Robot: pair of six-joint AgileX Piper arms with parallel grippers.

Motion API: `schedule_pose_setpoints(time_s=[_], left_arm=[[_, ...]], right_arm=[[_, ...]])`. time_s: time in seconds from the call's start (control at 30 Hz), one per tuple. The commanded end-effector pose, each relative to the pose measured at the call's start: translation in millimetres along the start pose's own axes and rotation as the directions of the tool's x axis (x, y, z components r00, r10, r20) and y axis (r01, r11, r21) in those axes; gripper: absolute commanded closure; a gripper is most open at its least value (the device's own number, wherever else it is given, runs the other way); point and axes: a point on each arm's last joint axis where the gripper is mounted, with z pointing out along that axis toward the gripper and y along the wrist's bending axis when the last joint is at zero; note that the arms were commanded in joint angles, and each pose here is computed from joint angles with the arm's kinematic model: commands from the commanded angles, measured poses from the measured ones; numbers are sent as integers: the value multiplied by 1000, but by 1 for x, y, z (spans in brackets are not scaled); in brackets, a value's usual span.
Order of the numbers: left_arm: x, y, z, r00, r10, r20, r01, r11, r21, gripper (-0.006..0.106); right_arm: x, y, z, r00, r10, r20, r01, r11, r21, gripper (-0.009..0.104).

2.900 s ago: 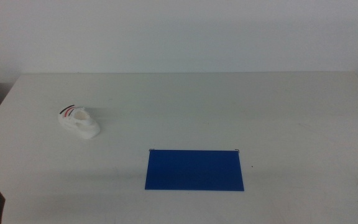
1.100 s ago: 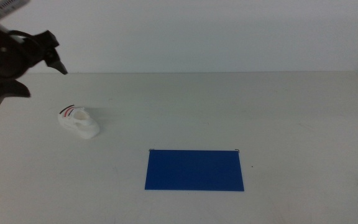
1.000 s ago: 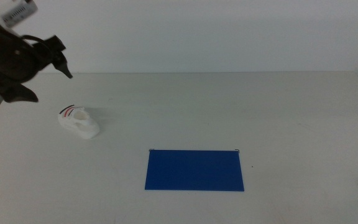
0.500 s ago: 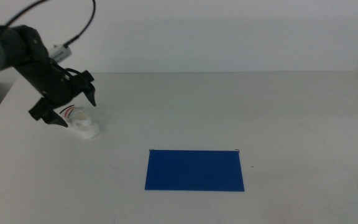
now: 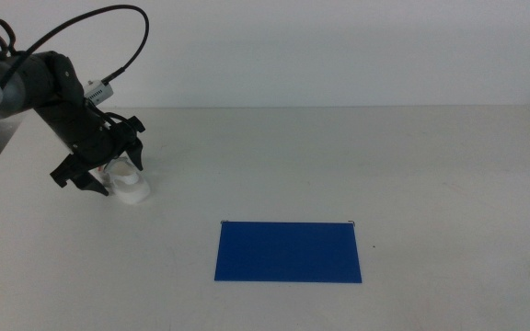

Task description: Use one arm to grab the shoe from the table and place it on the mat.

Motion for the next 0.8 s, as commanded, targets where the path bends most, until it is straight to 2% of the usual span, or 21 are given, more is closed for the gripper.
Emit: schedule_pose_setpoints(time_s=[0.0,0.13,0.27,0.47,0.63,0.77], left_arm=[[-6,-13,-34,997,-3,77,-2,997,71,43],[-4,-13,-38,998,-2,60,-2,998,63,80],[1,-17,-55,998,-2,59,-3,997,72,101],[17,-20,-92,996,-60,68,60,998,8,102],[50,-41,-120,991,2,137,8,997,-72,102],[85,-65,-128,991,-15,131,21,999,-50,102]], right_arm=[[-5,0,0,998,-18,64,18,1000,8,17],[-5,0,0,998,-18,64,18,1000,8,17],[-5,0,0,998,-18,64,18,1000,8,17],[-5,0,0,998,-18,64,18,1000,8,17],[-5,0,0,998,-18,64,18,1000,8,17],[-5,0,0,998,-18,64,18,1000,8,17]])
